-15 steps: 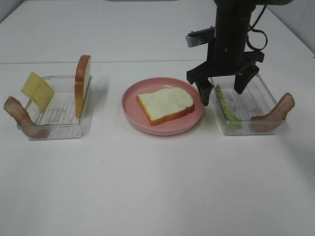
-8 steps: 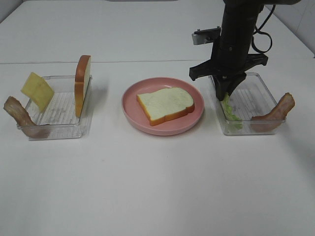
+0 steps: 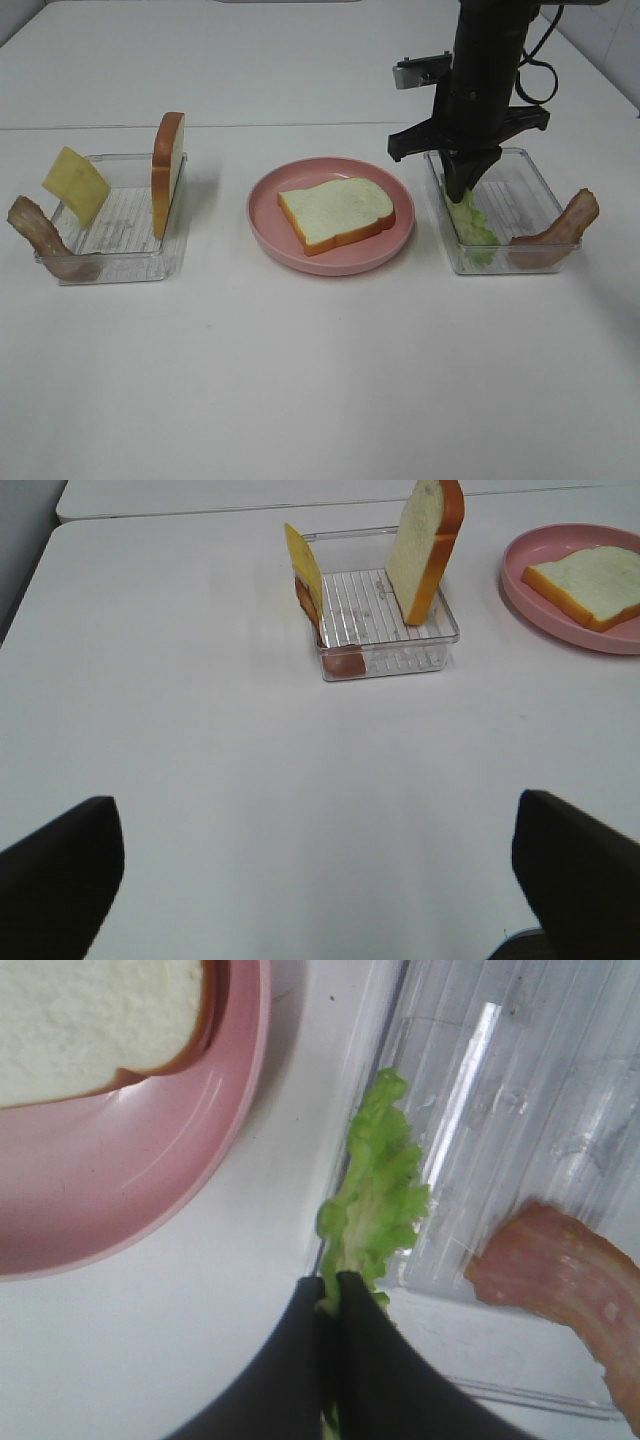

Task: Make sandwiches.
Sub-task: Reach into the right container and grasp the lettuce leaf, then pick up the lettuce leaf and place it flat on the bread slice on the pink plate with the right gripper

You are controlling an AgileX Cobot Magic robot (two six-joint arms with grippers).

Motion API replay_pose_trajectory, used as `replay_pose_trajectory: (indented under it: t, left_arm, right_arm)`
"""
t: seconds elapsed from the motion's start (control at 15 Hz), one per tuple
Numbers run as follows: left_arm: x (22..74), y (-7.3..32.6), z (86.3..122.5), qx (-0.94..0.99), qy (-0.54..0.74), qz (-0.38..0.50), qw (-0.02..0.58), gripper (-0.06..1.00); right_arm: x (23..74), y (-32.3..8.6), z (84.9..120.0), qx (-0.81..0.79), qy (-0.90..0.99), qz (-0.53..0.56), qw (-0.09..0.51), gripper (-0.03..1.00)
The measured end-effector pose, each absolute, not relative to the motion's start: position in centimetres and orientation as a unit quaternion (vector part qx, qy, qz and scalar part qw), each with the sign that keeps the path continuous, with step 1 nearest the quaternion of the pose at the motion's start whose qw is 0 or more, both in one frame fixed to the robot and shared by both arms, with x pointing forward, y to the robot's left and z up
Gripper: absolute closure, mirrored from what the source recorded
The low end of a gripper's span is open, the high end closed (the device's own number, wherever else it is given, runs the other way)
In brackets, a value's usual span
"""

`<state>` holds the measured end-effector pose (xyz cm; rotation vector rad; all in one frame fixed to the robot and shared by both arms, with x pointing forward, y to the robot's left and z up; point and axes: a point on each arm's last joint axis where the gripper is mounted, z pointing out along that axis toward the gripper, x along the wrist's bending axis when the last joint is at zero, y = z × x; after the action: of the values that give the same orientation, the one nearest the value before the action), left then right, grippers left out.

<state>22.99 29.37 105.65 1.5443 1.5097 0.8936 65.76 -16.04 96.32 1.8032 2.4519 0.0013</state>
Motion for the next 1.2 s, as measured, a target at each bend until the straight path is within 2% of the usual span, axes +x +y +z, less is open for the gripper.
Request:
replay_pose_trajectory:
  t: [0.07, 0.27, 0.33, 0.47, 0.53, 0.8, 1.07, 1.2]
  left_arm:
    - [23.0, 29.4, 105.7, 0.608, 0.594, 0.352, 0.391, -0.03]
    - [23.0, 29.4, 105.7, 0.608, 0.594, 0.352, 0.391, -0.03]
    - [23.0, 29.4, 105.7, 0.608, 0.594, 0.352, 0.391, -0.03]
    - [23.0, 29.4, 105.7, 0.608, 0.594, 0.352, 0.391, -0.03]
    - [23.0, 29.4, 105.7, 0.608, 0.594, 0.352, 0.391, -0.03]
    - [23.0, 29.4, 105.7, 0.608, 0.594, 0.352, 0.391, -0.03]
    - [23.0, 29.4, 105.7, 0.608, 0.594, 0.352, 0.391, -0.03]
    - [23.0, 29.4, 105.7, 0.608, 0.594, 0.352, 0.391, -0.03]
  right_arm:
    - [65.7, -16.1, 97.0, 0.591, 0.805, 0.004, 0.055, 0.95]
    - [65.5, -16.3, 102.4, 0.59, 0.799, 0.06, 0.099, 0.95]
    - [65.4, -16.3, 103.2, 0.59, 0.798, 0.071, 0.104, 0.95]
    - [65.0, -15.8, 105.6, 0.593, 0.791, 0.115, 0.093, 0.95]
    - [64.5, -15.1, 106.4, 0.59, 0.791, 0.148, 0.063, 0.95]
    - [63.8, -12.6, 106.6, 0.577, 0.791, 0.201, -0.003, 0.95]
    - [63.1, -8.6, 106.0, 0.543, 0.806, 0.235, -0.003, 0.95]
    - [62.9, -5.5, 104.2, 0.524, 0.814, 0.252, -0.006, 0.95]
